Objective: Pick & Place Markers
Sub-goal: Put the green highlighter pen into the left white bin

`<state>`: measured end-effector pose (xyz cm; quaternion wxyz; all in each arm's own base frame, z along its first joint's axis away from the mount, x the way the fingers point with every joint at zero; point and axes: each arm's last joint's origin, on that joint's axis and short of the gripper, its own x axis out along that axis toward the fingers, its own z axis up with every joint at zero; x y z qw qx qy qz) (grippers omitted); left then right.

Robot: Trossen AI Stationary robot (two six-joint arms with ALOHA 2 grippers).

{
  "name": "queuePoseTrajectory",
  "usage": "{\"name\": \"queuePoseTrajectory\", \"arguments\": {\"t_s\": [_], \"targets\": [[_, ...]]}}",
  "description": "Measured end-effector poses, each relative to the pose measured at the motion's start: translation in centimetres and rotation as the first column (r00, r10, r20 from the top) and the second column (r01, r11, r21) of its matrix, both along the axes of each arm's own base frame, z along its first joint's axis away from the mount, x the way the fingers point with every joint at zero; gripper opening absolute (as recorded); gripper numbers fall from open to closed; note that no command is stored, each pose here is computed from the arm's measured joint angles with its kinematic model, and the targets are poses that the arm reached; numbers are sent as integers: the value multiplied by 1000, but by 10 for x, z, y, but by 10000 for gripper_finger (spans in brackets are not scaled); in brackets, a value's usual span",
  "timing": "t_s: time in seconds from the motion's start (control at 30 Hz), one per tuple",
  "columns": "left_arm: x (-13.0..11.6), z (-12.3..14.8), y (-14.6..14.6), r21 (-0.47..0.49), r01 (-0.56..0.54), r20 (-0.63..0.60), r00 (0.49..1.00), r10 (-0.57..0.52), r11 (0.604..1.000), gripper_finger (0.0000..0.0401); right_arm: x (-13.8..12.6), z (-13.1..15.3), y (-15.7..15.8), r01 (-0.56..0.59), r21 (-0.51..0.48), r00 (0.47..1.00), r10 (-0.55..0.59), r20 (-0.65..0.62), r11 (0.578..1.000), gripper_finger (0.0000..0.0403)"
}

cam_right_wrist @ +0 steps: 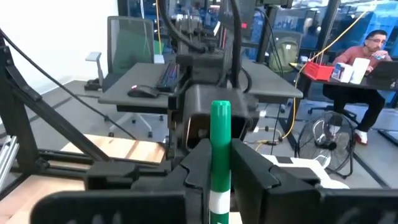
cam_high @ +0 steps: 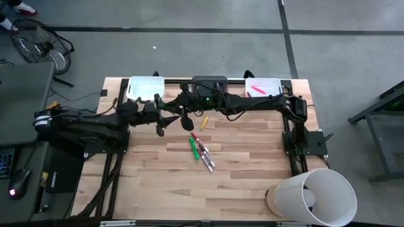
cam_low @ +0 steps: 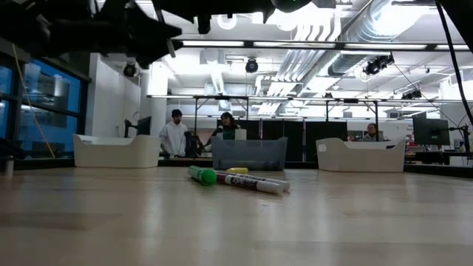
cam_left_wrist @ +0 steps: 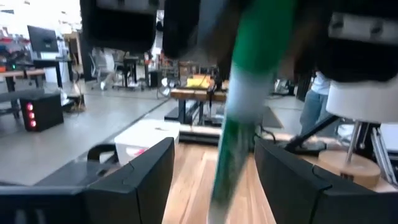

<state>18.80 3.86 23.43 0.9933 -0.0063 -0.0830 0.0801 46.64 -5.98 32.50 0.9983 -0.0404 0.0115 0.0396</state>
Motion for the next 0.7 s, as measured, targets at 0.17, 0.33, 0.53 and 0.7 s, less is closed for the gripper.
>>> {"name": "queuePoseTrajectory", "arguments": {"t_s": [0.17,0.33,0.53,0.7], "targets": [[5,-2,1,-5,-3,-13,1000,3,1000,221,0,-2,0,-1,3,1000,1,-22,1000,40],[3,0,1,-5,-9,-10,1000,9,1000,221,0,-4,0,-1,-3,999,1,-38,1000,36],[-1,2,0,-2,-12,-31,999,12,1000,206,0,-5,0,-1,1,999,1,-45,1000,45],[-2,2,0,-1,-12,-27,1000,12,1000,152,0,-4,0,0,-2,999,0,-44,1000,36]]}}
